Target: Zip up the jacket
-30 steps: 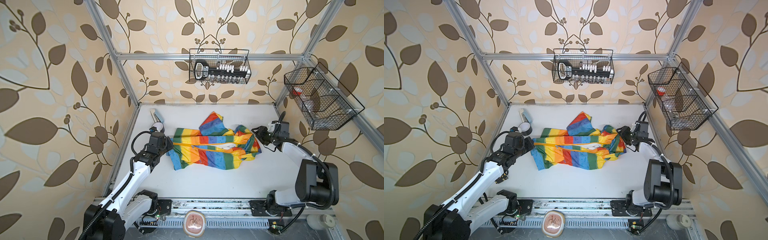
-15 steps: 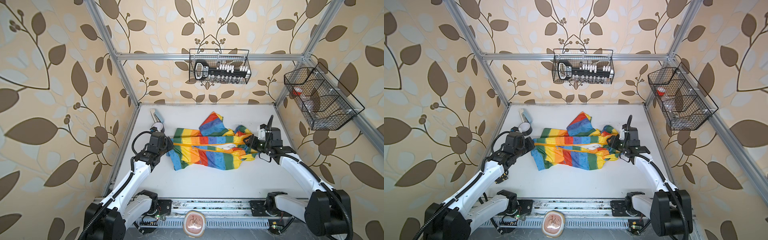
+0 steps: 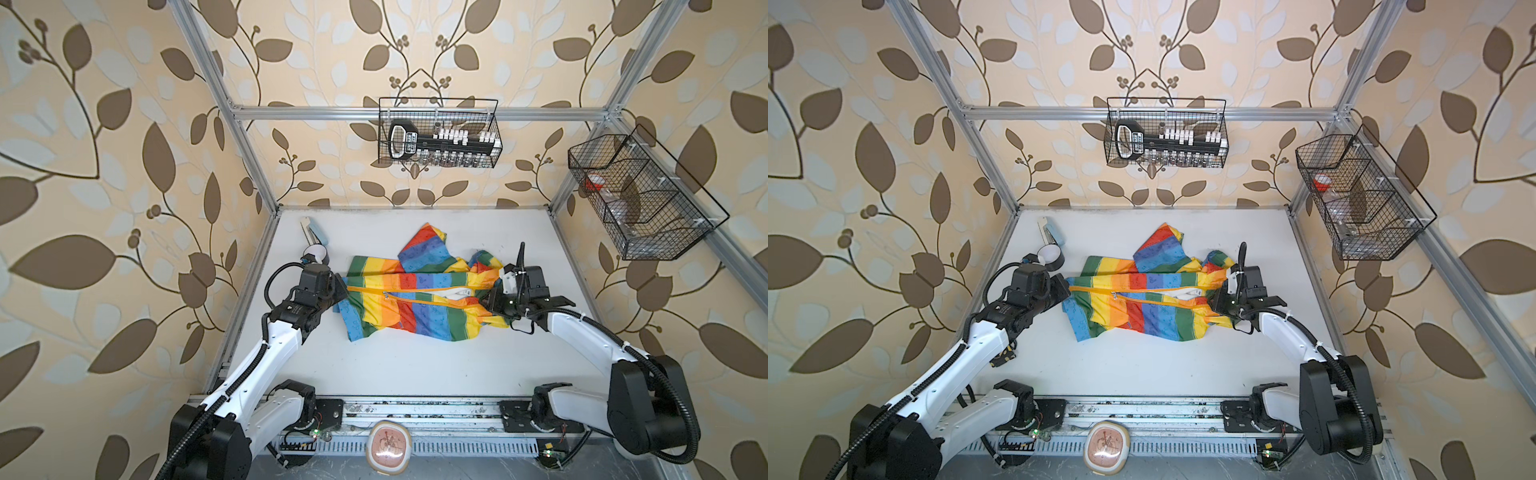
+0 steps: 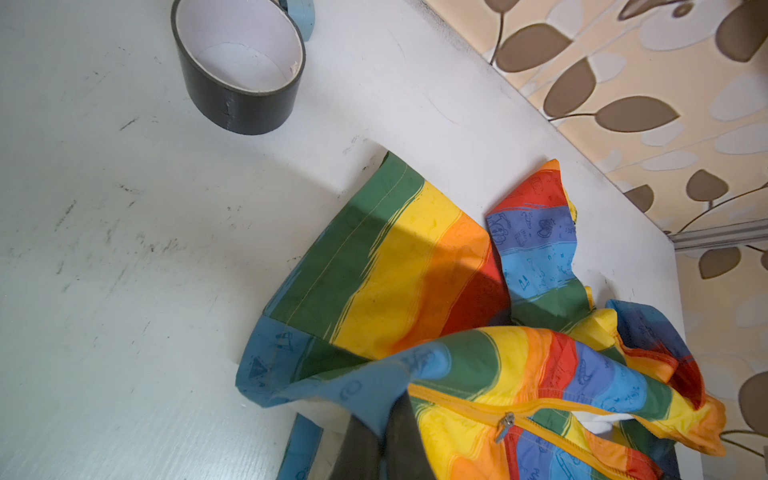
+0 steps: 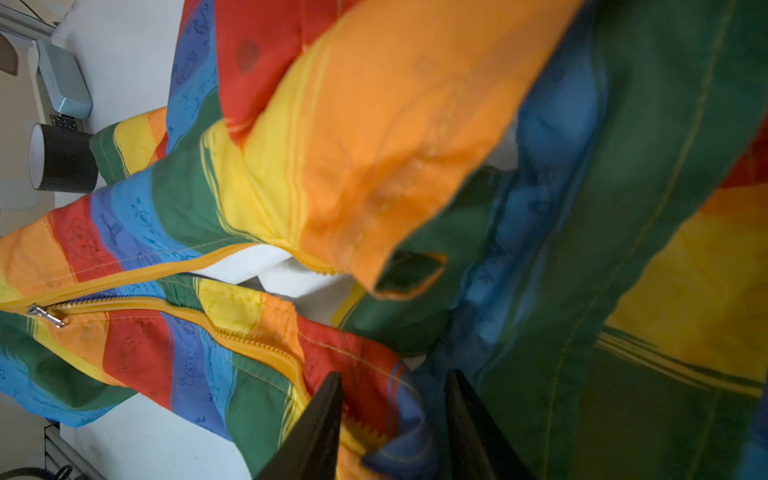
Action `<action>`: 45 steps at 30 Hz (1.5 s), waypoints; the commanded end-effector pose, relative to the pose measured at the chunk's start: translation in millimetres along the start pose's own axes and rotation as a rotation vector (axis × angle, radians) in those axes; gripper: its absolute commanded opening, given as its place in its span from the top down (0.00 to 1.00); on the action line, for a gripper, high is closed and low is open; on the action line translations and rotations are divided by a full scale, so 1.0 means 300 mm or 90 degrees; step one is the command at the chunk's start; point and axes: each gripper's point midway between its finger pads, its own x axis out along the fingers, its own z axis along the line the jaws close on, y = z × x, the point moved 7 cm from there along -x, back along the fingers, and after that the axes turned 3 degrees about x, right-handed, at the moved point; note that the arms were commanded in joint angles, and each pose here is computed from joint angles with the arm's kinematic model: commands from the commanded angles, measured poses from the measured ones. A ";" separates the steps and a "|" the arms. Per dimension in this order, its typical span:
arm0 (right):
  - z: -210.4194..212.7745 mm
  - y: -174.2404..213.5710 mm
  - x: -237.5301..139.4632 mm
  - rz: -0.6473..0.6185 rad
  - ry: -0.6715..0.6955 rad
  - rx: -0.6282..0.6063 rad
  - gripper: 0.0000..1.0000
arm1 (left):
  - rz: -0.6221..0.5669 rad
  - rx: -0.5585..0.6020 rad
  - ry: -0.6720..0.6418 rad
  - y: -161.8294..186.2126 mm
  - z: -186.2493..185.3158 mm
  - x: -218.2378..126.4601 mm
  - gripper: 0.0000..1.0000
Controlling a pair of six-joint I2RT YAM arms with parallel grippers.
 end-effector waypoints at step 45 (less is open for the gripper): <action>-0.136 -0.036 0.053 -0.011 0.105 0.029 1.00 | -0.013 0.003 0.023 -0.015 -0.008 -0.039 1.00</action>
